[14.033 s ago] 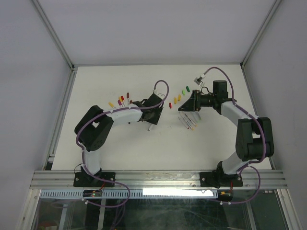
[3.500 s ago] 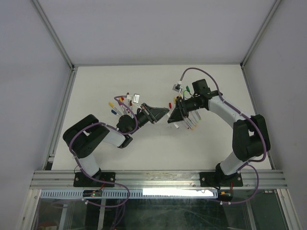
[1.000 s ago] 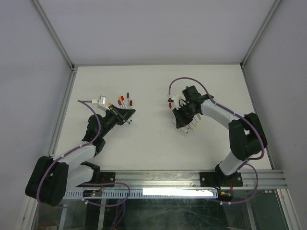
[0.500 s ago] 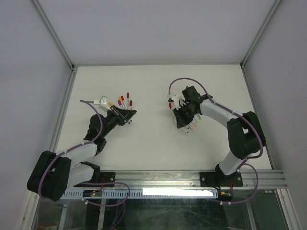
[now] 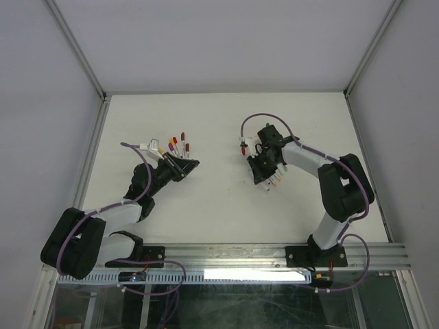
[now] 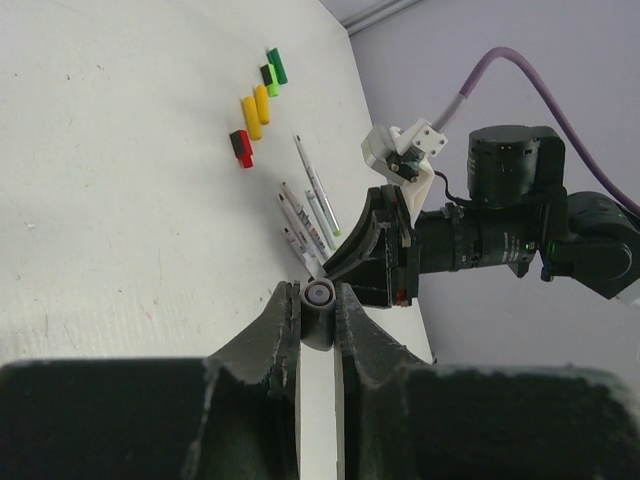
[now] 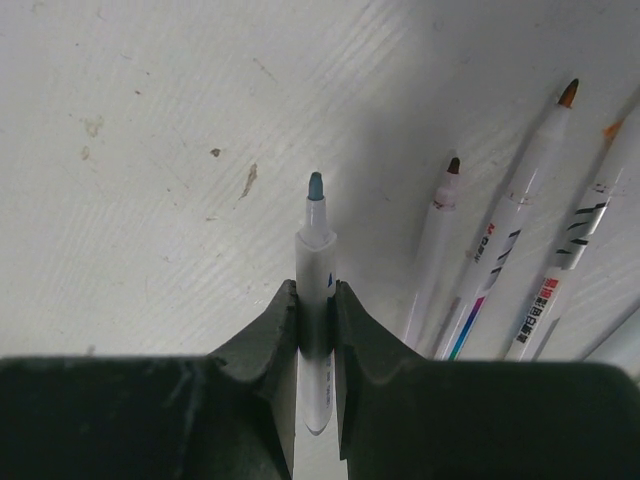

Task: Open the pen caps
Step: Place the pen at the center of the board.

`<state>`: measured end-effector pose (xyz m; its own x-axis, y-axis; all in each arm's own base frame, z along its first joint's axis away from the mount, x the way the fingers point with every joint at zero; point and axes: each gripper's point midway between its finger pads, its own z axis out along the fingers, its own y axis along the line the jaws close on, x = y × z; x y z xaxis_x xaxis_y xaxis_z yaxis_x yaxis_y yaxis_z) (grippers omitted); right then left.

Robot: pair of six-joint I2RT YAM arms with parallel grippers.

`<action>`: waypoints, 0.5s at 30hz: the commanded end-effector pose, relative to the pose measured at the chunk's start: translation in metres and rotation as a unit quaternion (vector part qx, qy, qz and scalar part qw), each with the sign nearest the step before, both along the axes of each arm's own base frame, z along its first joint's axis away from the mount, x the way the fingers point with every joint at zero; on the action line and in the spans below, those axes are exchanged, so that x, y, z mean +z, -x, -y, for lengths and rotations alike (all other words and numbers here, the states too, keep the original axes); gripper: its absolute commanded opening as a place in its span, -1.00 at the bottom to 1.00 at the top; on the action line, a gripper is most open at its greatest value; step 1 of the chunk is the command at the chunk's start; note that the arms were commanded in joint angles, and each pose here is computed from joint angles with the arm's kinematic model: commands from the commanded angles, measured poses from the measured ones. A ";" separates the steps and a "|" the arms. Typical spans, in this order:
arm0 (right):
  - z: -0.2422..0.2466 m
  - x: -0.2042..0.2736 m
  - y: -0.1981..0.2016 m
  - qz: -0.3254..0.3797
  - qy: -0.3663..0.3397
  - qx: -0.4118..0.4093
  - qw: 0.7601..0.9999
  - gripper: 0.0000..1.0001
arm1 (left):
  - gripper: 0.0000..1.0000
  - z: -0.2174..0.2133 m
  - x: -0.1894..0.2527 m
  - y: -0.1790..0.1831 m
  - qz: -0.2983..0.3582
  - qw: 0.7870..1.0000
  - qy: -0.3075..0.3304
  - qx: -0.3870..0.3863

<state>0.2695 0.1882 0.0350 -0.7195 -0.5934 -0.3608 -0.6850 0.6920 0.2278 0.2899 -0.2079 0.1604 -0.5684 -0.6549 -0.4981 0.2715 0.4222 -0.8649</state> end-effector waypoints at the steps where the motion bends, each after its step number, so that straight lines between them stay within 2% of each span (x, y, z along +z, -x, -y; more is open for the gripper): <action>1: -0.003 -0.002 -0.017 0.031 0.014 -0.028 0.999 -0.77 | -1.00 0.009 0.017 0.000 0.029 0.999 0.016 -0.016; 5: -0.001 -0.009 -0.019 0.031 0.030 -0.033 0.999 -0.70 | -1.00 0.013 0.016 0.000 0.026 0.999 0.015 -0.020; 8: 0.003 -0.012 -0.020 0.034 0.042 -0.033 0.998 -0.55 | -1.00 0.015 0.015 0.000 0.026 0.999 0.014 -0.021; 15: 0.005 -0.016 -0.020 0.032 0.051 -0.031 0.998 -0.43 | -1.00 0.019 0.015 0.001 0.023 0.999 0.014 -0.024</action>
